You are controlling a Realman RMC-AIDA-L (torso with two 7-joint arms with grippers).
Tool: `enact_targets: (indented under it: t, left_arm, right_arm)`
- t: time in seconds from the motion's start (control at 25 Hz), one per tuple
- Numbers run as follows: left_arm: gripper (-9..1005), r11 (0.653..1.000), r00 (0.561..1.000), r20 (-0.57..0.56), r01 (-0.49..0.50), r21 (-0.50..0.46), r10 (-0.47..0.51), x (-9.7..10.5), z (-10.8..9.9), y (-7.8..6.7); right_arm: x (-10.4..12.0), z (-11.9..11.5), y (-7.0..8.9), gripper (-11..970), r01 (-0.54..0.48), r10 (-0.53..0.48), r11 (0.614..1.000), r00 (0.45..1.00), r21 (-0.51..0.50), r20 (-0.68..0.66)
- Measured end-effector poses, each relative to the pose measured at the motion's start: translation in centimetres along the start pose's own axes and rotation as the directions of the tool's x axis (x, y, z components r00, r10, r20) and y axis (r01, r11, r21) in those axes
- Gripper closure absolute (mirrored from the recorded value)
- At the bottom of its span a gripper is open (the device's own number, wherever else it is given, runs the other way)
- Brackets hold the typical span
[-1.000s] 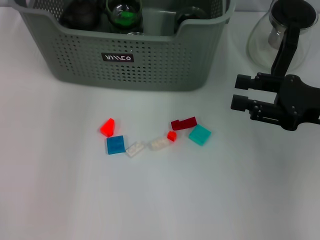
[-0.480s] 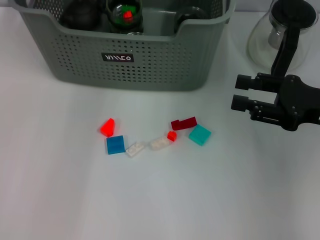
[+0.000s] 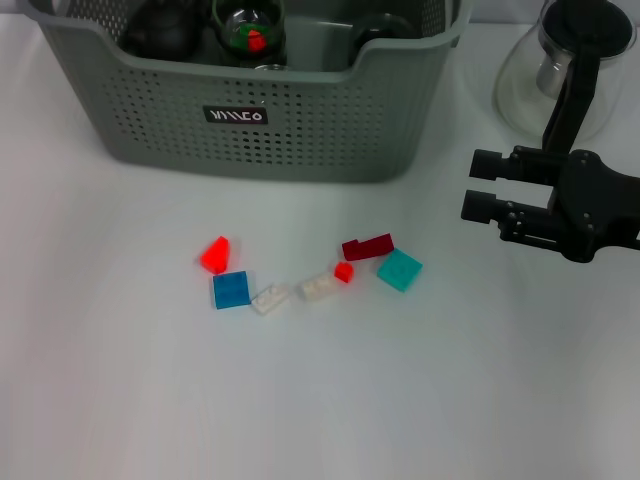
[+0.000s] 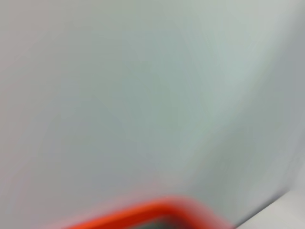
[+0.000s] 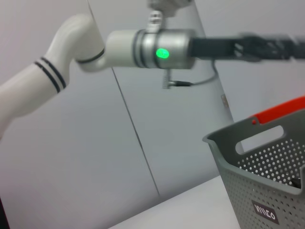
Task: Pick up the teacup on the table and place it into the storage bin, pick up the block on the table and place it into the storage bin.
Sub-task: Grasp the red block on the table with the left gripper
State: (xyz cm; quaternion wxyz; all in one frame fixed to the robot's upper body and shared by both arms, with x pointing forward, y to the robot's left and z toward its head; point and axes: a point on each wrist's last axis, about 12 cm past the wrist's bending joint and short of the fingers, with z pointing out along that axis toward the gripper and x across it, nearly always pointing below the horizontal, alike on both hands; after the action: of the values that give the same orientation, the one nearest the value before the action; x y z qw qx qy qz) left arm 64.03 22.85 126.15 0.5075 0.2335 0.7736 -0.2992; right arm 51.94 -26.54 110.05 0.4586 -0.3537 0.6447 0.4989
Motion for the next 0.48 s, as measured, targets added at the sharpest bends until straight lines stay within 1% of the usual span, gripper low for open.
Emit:
enact_targets:
  t: [0.04,0.08,0.12,0.2,0.28,0.36,0.4,0.48]
  left_arm:
    - [312,0.994,0.997,0.062,0.044,0.104,-0.050,0.4,-1.3,-0.1]
    - [313,0.977,0.987,0.123,0.076,0.200,-0.102,0.9,-2.6,0.0]
    - [313,0.958,0.980,0.150,0.086,0.274,-0.131,1.5,-3.5,0.1]
    - [313,0.899,0.960,0.216,0.072,0.432,-0.181,3.0,-5.5,0.3]
    - [314,0.832,0.938,0.265,0.041,0.554,-0.224,4.5,-7.4,0.7]
    - [314,0.787,0.931,0.261,0.043,0.615,-0.255,5.9,-8.8,1.5]
    - [315,0.777,0.934,0.243,0.056,0.627,-0.263,6.5,-9.3,1.8]
    - [315,0.783,0.957,0.170,0.082,0.617,-0.235,7.9,-10.1,2.3]
  right_arm:
    - [0.0,0.0,0.0,344,0.003,-0.003,1.000,1.000,-0.003,0.002]
    - [0.0,0.1,0.1,344,0.007,-0.007,1.000,1.000,-0.007,0.004]
    - [0.0,0.1,0.1,344,0.011,-0.011,1.000,1.000,-0.011,0.006]
    - [0.0,0.2,0.2,344,0.016,-0.016,1.000,1.000,-0.014,0.010]
    - [0.1,0.2,0.2,344,0.015,-0.015,1.000,1.000,-0.013,0.016]
    - [0.1,0.1,0.1,345,0.011,-0.011,1.000,1.000,-0.009,0.023]
    - [0.1,0.0,0.1,345,0.010,-0.010,1.000,1.000,-0.007,0.025]
    - [0.1,-0.1,0.1,346,0.010,-0.010,1.000,1.000,-0.004,0.028]
